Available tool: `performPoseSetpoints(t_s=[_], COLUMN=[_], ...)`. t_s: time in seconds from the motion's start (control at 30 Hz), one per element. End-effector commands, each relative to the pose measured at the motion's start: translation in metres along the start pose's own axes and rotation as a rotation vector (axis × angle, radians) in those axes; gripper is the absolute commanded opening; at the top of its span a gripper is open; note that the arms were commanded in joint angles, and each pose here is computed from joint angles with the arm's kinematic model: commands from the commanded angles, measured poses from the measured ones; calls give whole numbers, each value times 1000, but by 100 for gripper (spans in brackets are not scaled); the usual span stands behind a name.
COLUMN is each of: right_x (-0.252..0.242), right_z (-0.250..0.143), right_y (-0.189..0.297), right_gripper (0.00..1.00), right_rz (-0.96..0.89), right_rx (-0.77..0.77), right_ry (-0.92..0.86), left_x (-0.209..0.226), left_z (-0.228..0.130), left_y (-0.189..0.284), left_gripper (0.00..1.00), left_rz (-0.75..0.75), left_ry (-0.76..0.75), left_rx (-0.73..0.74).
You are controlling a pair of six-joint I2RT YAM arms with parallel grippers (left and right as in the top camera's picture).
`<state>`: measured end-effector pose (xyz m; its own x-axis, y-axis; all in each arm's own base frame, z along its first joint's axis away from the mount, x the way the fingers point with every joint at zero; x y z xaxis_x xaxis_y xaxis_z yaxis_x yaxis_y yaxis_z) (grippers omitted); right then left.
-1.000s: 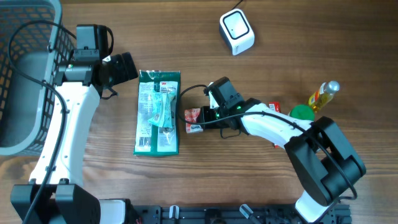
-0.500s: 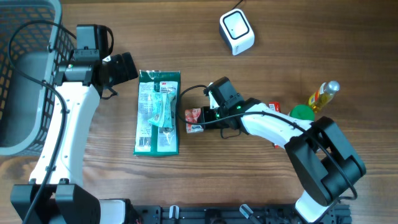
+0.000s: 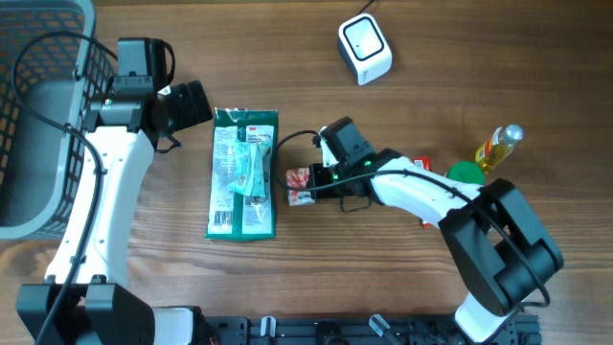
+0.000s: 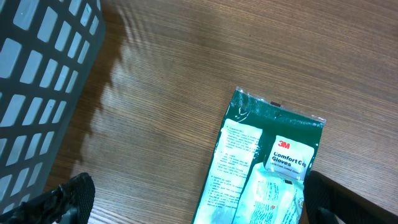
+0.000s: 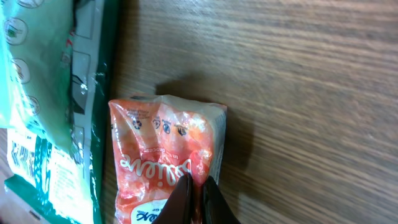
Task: Scan the item barcode
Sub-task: 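Lift the tissue box and rotate it with the right gripper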
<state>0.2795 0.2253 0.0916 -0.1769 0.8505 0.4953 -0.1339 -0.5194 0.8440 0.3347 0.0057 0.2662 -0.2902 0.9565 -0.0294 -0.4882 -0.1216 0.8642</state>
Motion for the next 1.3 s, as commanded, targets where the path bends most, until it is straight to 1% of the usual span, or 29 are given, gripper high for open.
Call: performPoseSetpoints(t_s=[0.0, 0.1, 0.17, 0.27, 0.37, 0.47, 0.63, 0.83, 1.1, 1.27], right_x=[-7, -6, -2, 0, 6, 7, 0, -7, -6, -5], right_z=[11, 19, 22, 23, 22, 23, 23, 25, 21, 17], right_y=[29, 59, 83, 108, 134, 157, 179, 185, 187, 199], right_gripper=[4, 4, 4, 4, 4, 4, 4, 4, 4, 4], right_rz=[80, 258, 414, 559, 750, 910, 1106, 1114, 1114, 1110], right_rx=[-2, -4, -6, -8, -9, -10, 9, -3, 20, -3], right_ry=[-39, 29, 82, 105, 178, 225, 277, 255, 214, 222], left_x=[2, 2, 2, 2, 2, 2, 2, 2, 2, 2], left_z=[2, 2, 2, 2, 2, 2, 2, 2, 2, 2], left_y=[0, 0, 0, 0, 0, 0, 0, 0, 0, 0], left_gripper=[100, 100, 100, 100, 100, 100, 100, 100, 100, 100], left_rz=[7, 7, 7, 7, 7, 7, 7, 7, 7, 7], left_ry=[14, 14, 14, 14, 14, 14, 14, 14, 14, 14], left_rx=[-7, -7, -7, -7, -7, -7, -7, -7, -7, -7])
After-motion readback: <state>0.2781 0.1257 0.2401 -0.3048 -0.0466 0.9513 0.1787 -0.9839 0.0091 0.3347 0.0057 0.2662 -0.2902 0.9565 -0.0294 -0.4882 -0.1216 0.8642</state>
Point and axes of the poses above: each gripper's point midway between its finger pads, its own y axis back along the fingers, its own x axis along the line the jaws close on, z = x × y, the point moved 10 cm from there along y, back along the fingers, and after that the axes turned 2 degrees about -y, right-handed, at the moved point
